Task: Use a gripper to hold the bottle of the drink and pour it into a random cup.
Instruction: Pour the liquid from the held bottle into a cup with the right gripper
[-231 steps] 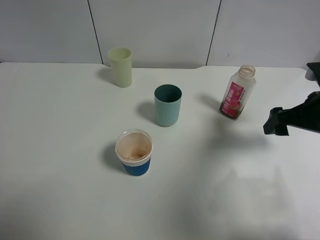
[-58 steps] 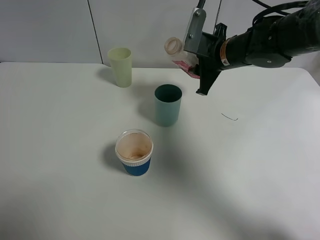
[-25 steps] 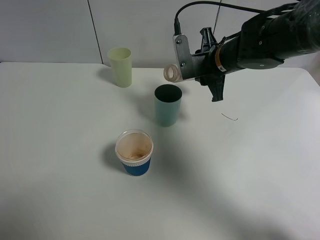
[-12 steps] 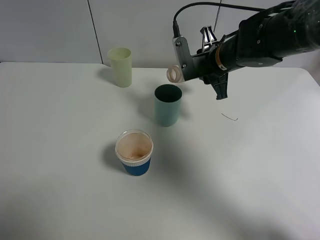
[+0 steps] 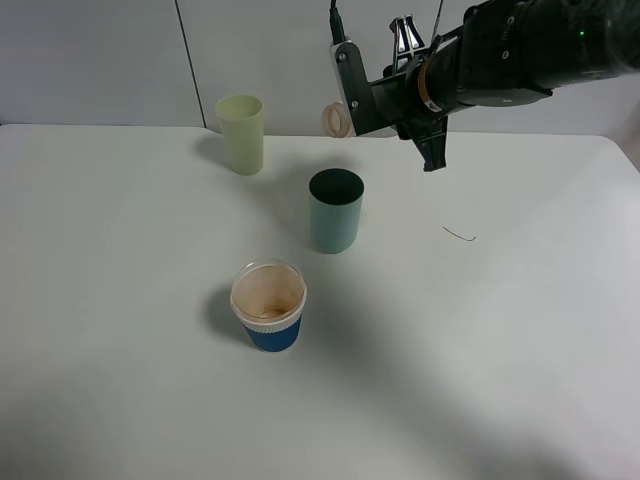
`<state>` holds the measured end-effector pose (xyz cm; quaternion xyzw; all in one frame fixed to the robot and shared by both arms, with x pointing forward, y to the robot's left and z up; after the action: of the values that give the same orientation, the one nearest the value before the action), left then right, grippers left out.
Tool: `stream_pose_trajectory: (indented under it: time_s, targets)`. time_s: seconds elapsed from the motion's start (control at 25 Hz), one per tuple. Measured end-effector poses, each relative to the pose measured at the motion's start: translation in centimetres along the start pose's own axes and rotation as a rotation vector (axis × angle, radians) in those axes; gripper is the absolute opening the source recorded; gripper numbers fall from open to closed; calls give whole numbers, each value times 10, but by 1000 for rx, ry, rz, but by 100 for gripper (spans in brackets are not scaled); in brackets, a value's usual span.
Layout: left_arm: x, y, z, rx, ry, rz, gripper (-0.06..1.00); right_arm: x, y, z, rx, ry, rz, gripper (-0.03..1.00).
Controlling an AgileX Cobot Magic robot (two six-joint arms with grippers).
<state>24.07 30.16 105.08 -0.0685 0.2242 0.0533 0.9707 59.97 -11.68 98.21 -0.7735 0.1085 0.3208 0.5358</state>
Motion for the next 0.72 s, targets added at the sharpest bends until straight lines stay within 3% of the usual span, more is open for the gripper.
stream_pose_trajectory:
  time_s: [0.72]
  targets:
    - [0,0,0,0,0,0,93,0,-1,-2,-154,18,-7,38]
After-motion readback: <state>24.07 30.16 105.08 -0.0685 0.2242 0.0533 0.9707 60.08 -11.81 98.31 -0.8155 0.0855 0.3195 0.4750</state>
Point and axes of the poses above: a point on each arm's last joint axis where the gripper is mounted, x pointing out along that axis toward the gripper, y along the wrist's bending axis when the last joint is at zero, z = x × y, the point moved 1 cm from there along x, pointing out along that axis toward the gripper, and after that the axes turned 6 degrees about -x, right-handed, at the moved point
